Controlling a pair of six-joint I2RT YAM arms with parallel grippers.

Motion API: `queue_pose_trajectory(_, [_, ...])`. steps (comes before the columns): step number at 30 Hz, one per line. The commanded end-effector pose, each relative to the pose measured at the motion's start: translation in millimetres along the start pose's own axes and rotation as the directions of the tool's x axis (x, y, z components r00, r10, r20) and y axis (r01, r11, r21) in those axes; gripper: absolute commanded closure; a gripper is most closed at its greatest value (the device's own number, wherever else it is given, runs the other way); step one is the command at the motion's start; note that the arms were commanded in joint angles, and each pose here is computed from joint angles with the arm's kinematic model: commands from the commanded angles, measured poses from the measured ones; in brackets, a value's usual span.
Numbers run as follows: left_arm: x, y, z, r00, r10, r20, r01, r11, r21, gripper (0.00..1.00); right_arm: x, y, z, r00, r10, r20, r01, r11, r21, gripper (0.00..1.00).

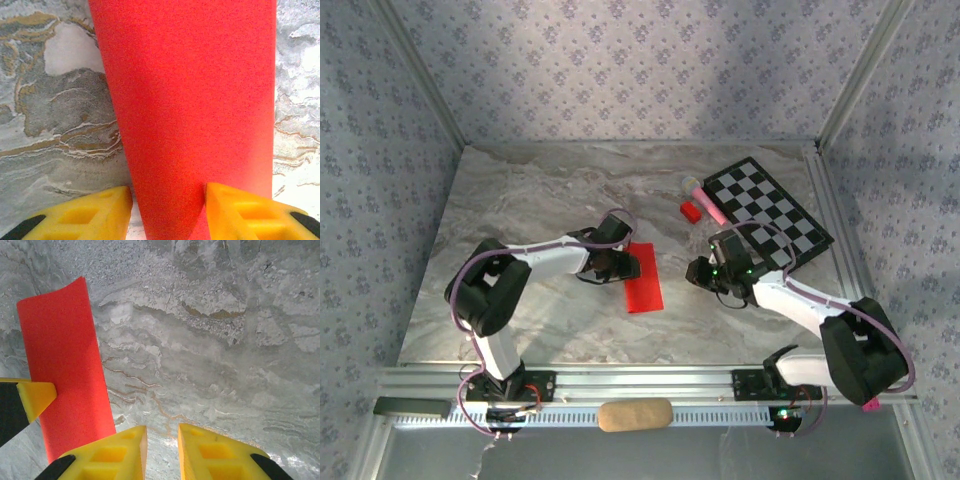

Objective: Fold a paper plane with a square sheet of paper (pick it up from the middle)
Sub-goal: Hold the square sheet of paper at the center of the table.

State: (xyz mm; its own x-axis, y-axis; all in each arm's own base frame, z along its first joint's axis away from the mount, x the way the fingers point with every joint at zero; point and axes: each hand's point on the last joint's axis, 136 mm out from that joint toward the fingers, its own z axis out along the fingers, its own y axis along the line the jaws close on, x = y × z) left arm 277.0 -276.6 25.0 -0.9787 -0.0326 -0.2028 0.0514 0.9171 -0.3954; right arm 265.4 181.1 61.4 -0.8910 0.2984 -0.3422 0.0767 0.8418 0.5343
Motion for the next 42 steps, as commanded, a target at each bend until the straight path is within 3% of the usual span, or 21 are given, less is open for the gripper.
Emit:
queue_pose_trajectory(1, [10.9, 18.1, 13.1, 0.998, 0.023, -0.051, -0.027, 0.997, -0.077, 0.54, -1.0, 0.6, -2.2, 1.0, 0.016, 0.001, -0.016, 1.0, 0.001, 0.76])
queue_pose_trajectory(22, [9.0, 23.1, 18.6, 0.994, 0.058, -0.095, -0.069, 0.99, -0.123, 0.56, 5.9, 4.1, 4.1, 0.999, -0.001, -0.043, 0.001, 1.0, -0.014, 0.76])
queue_pose_trajectory(42, [6.7, 23.6, 21.4, 0.996, 0.024, -0.086, -0.034, 0.993, -0.113, 0.54, 10.0, 17.2, 8.4, 0.996, -0.046, -0.073, 0.042, 0.998, -0.05, 0.76])
